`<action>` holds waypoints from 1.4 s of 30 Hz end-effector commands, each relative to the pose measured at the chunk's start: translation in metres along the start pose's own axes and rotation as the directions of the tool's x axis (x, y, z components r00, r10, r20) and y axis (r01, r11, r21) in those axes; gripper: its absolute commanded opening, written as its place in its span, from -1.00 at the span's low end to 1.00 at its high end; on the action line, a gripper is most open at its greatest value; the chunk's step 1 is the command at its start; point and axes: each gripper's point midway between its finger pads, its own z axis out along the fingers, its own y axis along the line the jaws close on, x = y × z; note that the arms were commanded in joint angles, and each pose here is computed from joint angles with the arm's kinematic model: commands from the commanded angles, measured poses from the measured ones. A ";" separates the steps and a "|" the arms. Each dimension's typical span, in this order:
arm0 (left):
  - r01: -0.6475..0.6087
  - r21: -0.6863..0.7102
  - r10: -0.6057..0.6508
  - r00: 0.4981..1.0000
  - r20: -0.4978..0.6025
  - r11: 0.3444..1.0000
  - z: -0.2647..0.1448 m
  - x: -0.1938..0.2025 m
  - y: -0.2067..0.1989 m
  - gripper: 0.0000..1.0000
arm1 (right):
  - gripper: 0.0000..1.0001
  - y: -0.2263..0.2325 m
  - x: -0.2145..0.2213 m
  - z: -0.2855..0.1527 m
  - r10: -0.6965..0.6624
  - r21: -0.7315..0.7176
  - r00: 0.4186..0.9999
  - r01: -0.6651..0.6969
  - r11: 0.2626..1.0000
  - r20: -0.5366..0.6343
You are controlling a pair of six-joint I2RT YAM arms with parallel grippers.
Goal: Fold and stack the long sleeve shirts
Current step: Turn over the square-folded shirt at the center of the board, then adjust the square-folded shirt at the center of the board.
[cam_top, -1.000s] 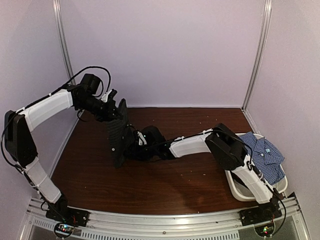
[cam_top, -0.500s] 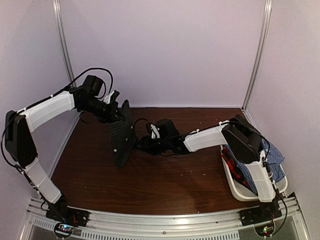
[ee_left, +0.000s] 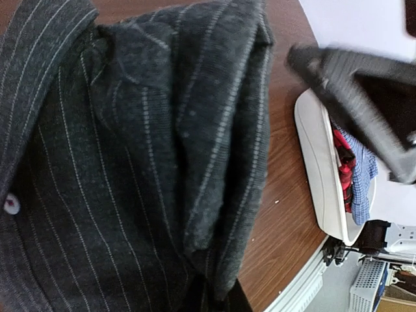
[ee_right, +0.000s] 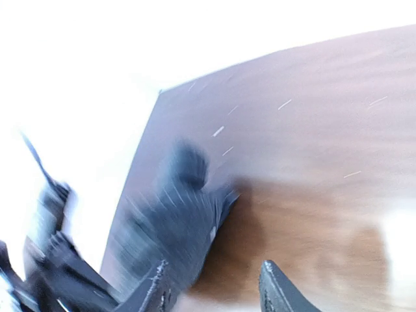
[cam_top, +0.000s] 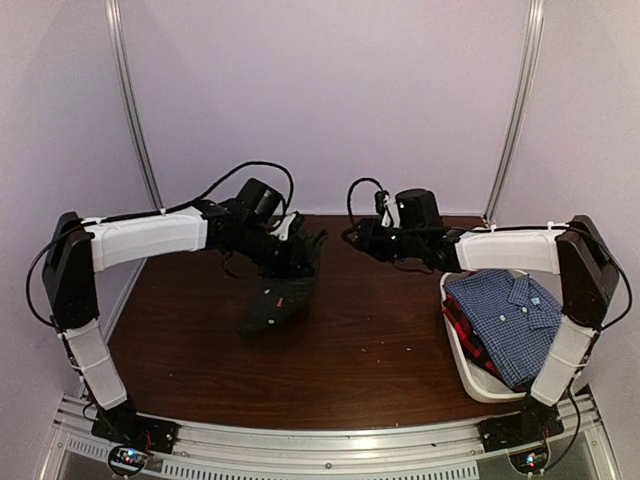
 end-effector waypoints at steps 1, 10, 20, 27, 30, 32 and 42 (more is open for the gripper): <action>-0.013 0.074 0.013 1.000 0.012 0.997 0.072 0.000 -0.050 -0.58 | 0.00 -0.040 -0.007 -0.038 -0.040 0.144 0.999 0.037 0.989 0.021; -0.060 0.051 0.058 0.997 0.043 0.997 0.081 -0.015 -0.061 0.14 | 0.09 -0.064 0.022 -0.049 -0.048 0.204 0.997 0.058 0.977 -0.053; -0.002 -0.159 0.022 0.992 0.123 0.987 0.009 -0.013 0.045 0.19 | 0.17 -0.072 0.084 -0.033 -0.094 0.264 0.976 0.146 0.953 -0.197; 0.037 -0.197 -0.014 0.993 0.117 0.980 -0.016 -0.002 0.116 0.32 | 0.25 -0.095 0.112 -0.031 -0.072 0.315 0.967 0.149 0.937 -0.244; 0.015 -0.170 -0.003 0.997 0.074 0.985 -0.006 0.005 0.126 0.36 | 0.28 -0.103 0.118 -0.027 -0.064 0.332 0.965 0.150 0.931 -0.256; -0.002 -0.152 0.009 0.999 0.045 0.988 0.003 0.008 0.128 0.37 | 0.27 -0.109 0.122 -0.024 -0.057 0.344 0.963 0.150 0.927 -0.264; -0.011 -0.128 0.009 1.000 -0.016 0.992 0.036 0.017 0.143 0.28 | 0.22 -0.120 0.132 -0.004 -0.041 0.360 0.953 0.152 0.921 -0.299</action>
